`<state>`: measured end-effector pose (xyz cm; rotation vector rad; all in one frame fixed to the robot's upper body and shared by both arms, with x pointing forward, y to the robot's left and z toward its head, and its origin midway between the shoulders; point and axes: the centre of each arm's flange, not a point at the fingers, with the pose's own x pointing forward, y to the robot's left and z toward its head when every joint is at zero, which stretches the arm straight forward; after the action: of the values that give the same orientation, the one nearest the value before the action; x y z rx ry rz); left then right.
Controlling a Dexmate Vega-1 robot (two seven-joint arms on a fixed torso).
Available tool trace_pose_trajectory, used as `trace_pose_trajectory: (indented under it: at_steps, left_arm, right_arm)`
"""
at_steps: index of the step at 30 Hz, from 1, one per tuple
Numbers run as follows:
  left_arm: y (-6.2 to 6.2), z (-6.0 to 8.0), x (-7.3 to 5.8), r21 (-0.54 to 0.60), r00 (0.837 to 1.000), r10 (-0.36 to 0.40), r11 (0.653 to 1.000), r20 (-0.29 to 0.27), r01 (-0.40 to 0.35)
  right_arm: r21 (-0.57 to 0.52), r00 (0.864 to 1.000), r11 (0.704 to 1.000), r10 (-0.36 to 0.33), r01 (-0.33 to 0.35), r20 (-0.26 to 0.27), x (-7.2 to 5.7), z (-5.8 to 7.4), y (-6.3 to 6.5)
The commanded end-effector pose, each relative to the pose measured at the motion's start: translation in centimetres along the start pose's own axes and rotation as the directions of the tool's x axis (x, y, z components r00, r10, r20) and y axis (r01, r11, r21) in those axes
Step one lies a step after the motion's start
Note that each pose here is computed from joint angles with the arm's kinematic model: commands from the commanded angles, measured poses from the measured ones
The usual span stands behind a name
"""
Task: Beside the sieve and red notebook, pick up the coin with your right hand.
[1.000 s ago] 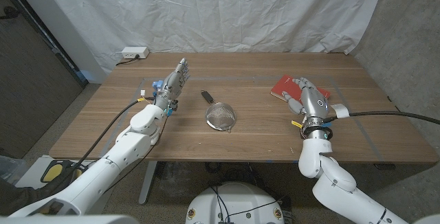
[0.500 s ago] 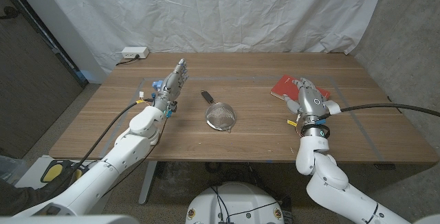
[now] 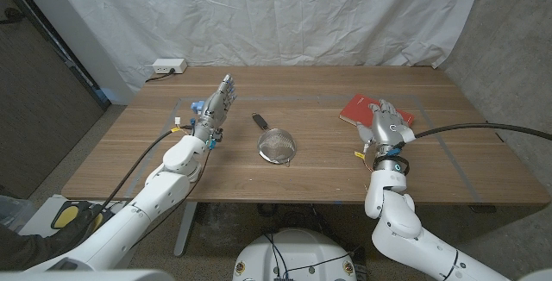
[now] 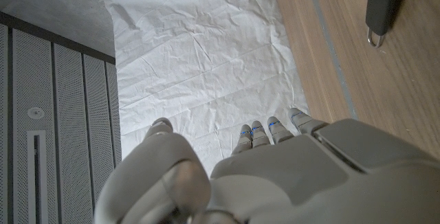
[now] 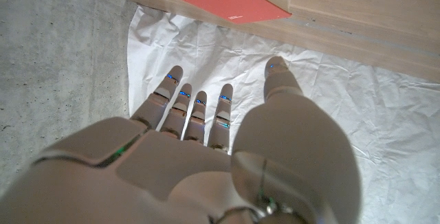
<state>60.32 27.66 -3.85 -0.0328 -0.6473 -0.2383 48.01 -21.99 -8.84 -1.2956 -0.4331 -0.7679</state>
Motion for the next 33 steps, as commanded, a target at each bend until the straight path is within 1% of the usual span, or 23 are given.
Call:
trace_pose_trajectory:
  at_steps: [1, 4, 12, 16, 18, 19, 21, 27, 30, 33]
  left_arm:
    - [0.1, -0.2, -0.3, -0.011, 1.0, -0.013, 1.0, 0.009, 0.014]
    - [0.1, -0.1, -0.4, -0.01, 1.0, -0.013, 1.0, 0.008, 0.013]
    - [-0.1, 0.2, -0.4, -0.002, 1.0, -0.016, 1.0, 0.004, 0.016]
    - [0.0, 0.2, -0.4, -0.004, 1.0, -0.009, 1.0, 0.004, 0.009]
    - [0.0, 0.2, -0.4, -0.014, 1.0, -0.006, 1.0, 0.013, 0.007]
    - [-0.2, 0.3, -0.4, -0.027, 0.999, -0.004, 1.0, 0.033, 0.005]
    - [-0.3, 0.5, -0.4, -0.014, 0.999, -0.004, 1.0, 0.04, 0.005]
    - [-0.5, 0.5, -0.1, -0.001, 1.0, -0.017, 1.0, 0.017, 0.017]
    - [-0.6, 0.4, -0.1, -0.015, 1.0, -0.015, 1.0, 0.023, 0.015]
    - [-0.7, 0.4, -0.2, -0.011, 1.0, -0.013, 1.0, 0.019, 0.013]
  right_arm:
    - [-0.103, 0.998, 0.995, 0.005, -0.011, -0.057, -0.5, 0.8, 0.9]
    - [-0.119, 0.998, 0.993, -0.001, -0.006, -0.057, -0.4, 0.9, 1.0]
    - [-0.145, 0.999, 0.989, 0.005, -0.013, -0.053, 0.1, 1.2, 1.7]
    - [-0.16, 0.998, 0.987, 0.011, -0.02, -0.055, 0.2, 1.3, 2.0]
    - [-0.167, 0.998, 0.985, 0.023, -0.033, -0.062, 0.3, 1.4, 2.1]
    - [-0.172, 0.997, 0.984, 0.026, -0.037, -0.067, 0.3, 1.4, 2.2]
    - [-0.176, 0.997, 0.984, 0.029, -0.041, -0.075, 0.4, 1.4, 2.2]
    - [-0.211, 0.996, 0.977, 0.015, -0.032, -0.083, 0.2, 1.3, 2.9]
    - [-0.216, 0.996, 0.976, 0.009, -0.028, -0.085, 0.0, 1.1, 3.2]
    - [-0.225, 0.997, 0.974, 0.005, -0.022, -0.075, 0.0, 1.0, 3.6]
